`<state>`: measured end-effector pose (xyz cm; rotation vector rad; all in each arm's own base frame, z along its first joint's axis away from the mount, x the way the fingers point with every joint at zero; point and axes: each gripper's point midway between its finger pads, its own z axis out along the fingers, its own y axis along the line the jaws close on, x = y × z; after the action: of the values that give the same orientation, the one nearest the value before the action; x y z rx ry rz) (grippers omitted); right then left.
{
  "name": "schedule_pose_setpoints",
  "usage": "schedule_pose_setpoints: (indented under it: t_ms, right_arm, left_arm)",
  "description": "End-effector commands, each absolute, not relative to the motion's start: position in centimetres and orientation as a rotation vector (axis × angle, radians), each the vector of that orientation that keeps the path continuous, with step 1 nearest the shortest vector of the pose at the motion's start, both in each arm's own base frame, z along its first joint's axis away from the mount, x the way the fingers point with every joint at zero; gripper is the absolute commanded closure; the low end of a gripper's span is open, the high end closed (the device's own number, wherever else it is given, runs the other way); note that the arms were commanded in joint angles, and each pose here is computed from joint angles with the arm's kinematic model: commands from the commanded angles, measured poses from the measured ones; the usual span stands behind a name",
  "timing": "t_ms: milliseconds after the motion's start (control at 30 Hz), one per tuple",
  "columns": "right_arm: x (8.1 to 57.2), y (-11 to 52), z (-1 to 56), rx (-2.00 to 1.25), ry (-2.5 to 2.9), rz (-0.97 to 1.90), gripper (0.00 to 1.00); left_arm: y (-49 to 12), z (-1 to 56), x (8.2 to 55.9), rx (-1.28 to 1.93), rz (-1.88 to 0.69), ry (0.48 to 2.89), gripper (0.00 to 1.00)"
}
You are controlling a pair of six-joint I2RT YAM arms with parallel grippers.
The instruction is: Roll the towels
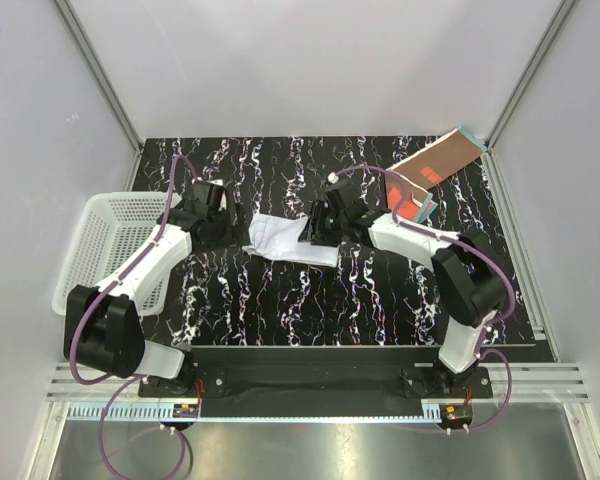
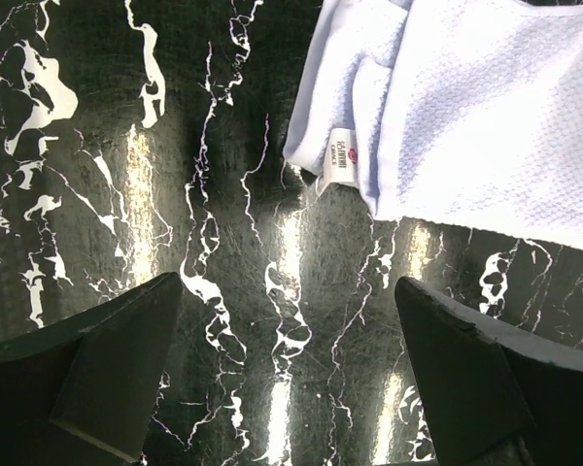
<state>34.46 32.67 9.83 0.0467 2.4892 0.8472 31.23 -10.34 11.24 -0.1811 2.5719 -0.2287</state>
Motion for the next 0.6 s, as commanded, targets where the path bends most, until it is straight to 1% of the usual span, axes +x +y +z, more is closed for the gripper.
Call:
schedule_pose_setpoints:
  t_ms: [0, 100, 133, 200, 233, 400, 567]
  right_arm:
    - [33.4, 33.9, 7.1, 0.003, 2.525, 0.893, 0.52]
    - [32.8, 32.9, 4.5, 0.03, 2.562, 0.839, 0.53]
    - [32.6, 32.6, 3.7, 0.037, 2.579, 0.823, 0.54]
    - [31.8, 31.9, 2.2, 0.044, 2.614, 0.789, 0.56]
    - [31.5, 31.5, 1.9, 0.05, 2.623, 0.781, 0.56]
    - [28.0, 29.2, -0.5, 0.075, 2.706, 0.742, 0.57]
    - [25.0, 27.0, -0.8, 0.067, 2.743, 0.717, 0.57]
  left_arm:
    - [-10.7, 11.6, 31.9, -0.144, -0.249, 2.533, 0.02]
    - [-11.0, 11.6, 31.9, -0.123, -0.263, 2.524, 0.03]
    - [-11.2, 11.8, 31.9, -0.109, -0.271, 2.518, 0.1]
    - [-12.1, 11.9, 31.9, -0.067, -0.322, 2.508, 0.14]
    - [-12.4, 12.0, 31.9, -0.052, -0.333, 2.505, 0.19]
    - [-13.6, 12.7, 32.4, 0.004, -0.371, 2.498, 0.22]
    - [-15.7, 13.2, 33.8, 0.023, -0.404, 2.493, 0.22]
